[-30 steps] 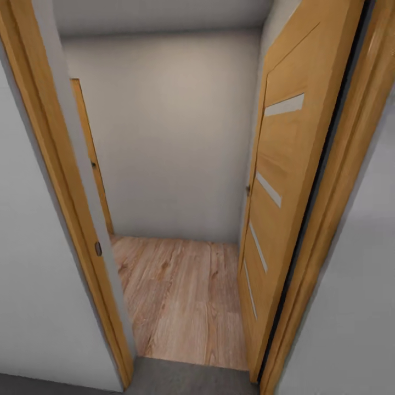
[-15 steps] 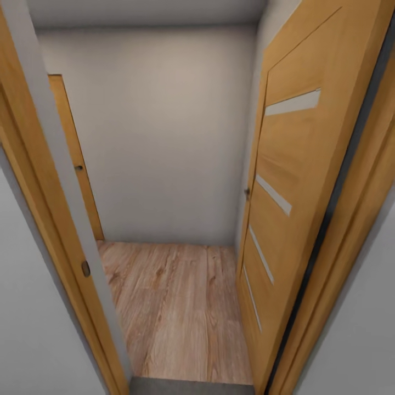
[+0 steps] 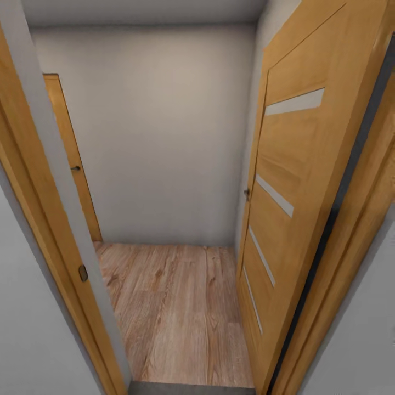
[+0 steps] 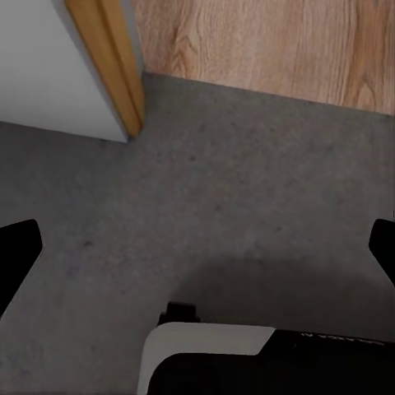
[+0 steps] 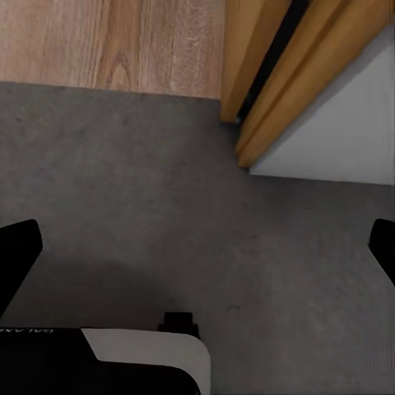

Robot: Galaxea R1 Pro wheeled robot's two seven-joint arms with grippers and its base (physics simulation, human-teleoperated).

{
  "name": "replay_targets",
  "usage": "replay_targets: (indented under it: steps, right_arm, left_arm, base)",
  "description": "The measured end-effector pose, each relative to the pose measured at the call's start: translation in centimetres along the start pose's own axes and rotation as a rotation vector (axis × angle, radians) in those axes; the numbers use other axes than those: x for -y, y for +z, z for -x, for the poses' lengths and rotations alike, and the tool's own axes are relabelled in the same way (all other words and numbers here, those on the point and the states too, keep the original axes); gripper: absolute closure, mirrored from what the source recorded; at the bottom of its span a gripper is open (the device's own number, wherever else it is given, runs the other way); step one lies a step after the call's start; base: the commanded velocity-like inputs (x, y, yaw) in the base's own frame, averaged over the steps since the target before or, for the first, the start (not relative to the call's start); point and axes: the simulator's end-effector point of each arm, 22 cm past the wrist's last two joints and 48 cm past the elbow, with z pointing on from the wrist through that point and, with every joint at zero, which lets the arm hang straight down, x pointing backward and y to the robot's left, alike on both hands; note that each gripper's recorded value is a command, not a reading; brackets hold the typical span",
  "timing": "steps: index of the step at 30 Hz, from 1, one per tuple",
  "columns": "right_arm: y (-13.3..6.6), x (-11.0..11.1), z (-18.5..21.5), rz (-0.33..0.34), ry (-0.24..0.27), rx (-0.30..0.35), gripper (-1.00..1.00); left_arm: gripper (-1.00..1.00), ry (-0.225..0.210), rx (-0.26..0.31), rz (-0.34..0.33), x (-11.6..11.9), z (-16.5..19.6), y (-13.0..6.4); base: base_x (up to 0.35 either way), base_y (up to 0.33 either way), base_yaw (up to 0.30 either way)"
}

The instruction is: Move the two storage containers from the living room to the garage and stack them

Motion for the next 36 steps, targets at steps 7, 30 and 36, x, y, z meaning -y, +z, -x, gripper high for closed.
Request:
replay_targets:
  steps: [7, 30, 36]
  right_arm:
    - [0.0, -0.01, -0.01, 0.0, 0.0, -0.001, -1.0]
    - [0.06, -0.02, -0.58, 0.001, 0.0, -0.014, -1.0]
    - [0.06, -0.01, -0.57, 0.0, 0.0, -0.013, -1.0]
  left_arm:
    - [-1.0, 0.0, 0.0, 0.0, -0.01, 0.0, 0.0]
    - [-1.0, 0.001, -0.014, 0.003, -0.1, -0.57, 0.02]
    - [-1.0, 0.001, -0.014, 0.002, -0.08, -0.59, 0.01]
  base:
    - [0.0, 0.0, -0.242]
    - [0.0, 0.0, -0.02]
    - [0.0, 0.0, 0.0]
